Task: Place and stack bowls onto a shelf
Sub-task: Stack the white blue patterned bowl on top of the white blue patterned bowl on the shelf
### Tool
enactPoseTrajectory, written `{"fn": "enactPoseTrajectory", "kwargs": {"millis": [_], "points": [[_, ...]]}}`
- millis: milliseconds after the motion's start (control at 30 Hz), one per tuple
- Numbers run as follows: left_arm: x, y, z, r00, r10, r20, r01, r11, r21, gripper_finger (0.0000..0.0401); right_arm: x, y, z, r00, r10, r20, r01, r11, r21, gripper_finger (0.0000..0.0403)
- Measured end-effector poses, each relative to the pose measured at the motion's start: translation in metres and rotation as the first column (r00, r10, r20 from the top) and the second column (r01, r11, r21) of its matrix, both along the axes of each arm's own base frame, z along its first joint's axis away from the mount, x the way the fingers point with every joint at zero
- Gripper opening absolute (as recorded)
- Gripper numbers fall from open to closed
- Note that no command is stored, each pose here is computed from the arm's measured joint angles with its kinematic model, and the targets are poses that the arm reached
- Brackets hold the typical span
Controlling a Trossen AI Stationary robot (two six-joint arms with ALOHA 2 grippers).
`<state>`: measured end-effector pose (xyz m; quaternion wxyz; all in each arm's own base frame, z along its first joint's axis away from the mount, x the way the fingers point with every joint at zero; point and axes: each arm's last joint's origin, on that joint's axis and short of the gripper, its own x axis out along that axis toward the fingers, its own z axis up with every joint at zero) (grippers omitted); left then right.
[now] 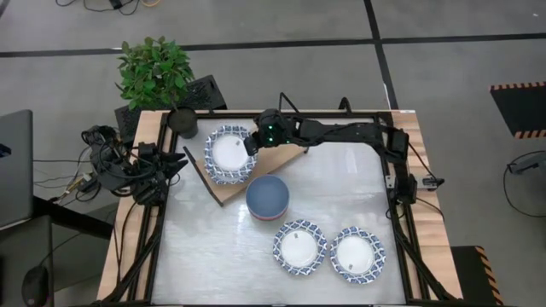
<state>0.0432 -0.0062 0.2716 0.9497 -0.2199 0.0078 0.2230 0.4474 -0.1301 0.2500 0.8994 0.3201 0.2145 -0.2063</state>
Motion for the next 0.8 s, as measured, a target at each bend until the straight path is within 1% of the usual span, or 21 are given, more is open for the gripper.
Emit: {"fn": "enactPoseTrajectory", "kwargs": {"millis": [133, 233, 300, 333, 367, 433, 500, 567, 800], "points": [[0.000, 0.000, 0.000, 1.000, 0.000, 0.000, 0.000, 1.000, 0.000, 0.0151, 0.000, 0.000, 0.000, 1.000, 0.001, 0.001, -0.001, 1.000, -0.004, 0.0024], [0.000, 0.000, 0.000, 1.000, 0.000, 0.000, 0.000, 1.000, 0.000, 0.0151, 0.010, 0.001, -0.015, 1.000, 0.013, 0.011, -0.013, 1.000, -0.003, 0.0024], [0.000, 0.000, 0.000, 1.000, 0.001, 0.001, -0.001, 1.000, -0.001, 0.0151, 0.010, 0.001, -0.030, 0.998, 0.032, -0.046, -0.030, 0.999, 0.030, 0.0024], [0.000, 0.000, 0.000, 1.000, 0.002, 0.003, -0.002, 1.000, -0.004, 0.0151, 0.014, 0.000, -0.035, 0.999, 0.033, -0.036, -0.032, 0.999, 0.027, 0.0024], [0.000, 0.000, 0.000, 1.000, 0.000, 0.002, 0.000, 1.000, -0.004, 0.0151, 0.018, 0.001, -0.036, 0.999, 0.037, -0.018, -0.036, 0.999, 0.022, 0.0024], [0.000, 0.000, 0.000, 1.000, -0.001, 0.002, 0.001, 1.000, -0.006, 0.0151, 0.016, 0.000, -0.038, 0.998, 0.038, -0.042, -0.036, 0.998, 0.043, 0.0024], [0.000, 0.000, 0.000, 1.000, -0.001, 0.002, 0.001, 1.000, -0.005, 0.0151, 0.020, -0.002, -0.040, 0.999, 0.039, -0.009, -0.038, 0.999, 0.037, 0.0025], [0.000, 0.000, 0.000, 1.000, -0.001, 0.002, 0.001, 1.000, -0.006, 0.0151, 0.018, -0.001, -0.044, 0.999, 0.040, -0.035, -0.038, 0.998, 0.047, 0.0028], [0.000, 0.000, 0.000, 1.000, 0.001, 0.002, -0.001, 1.000, -0.005, 0.0151, 0.019, -0.001, -0.043, 0.998, 0.061, -0.029, -0.061, 0.998, 0.017, 0.0063]]}}
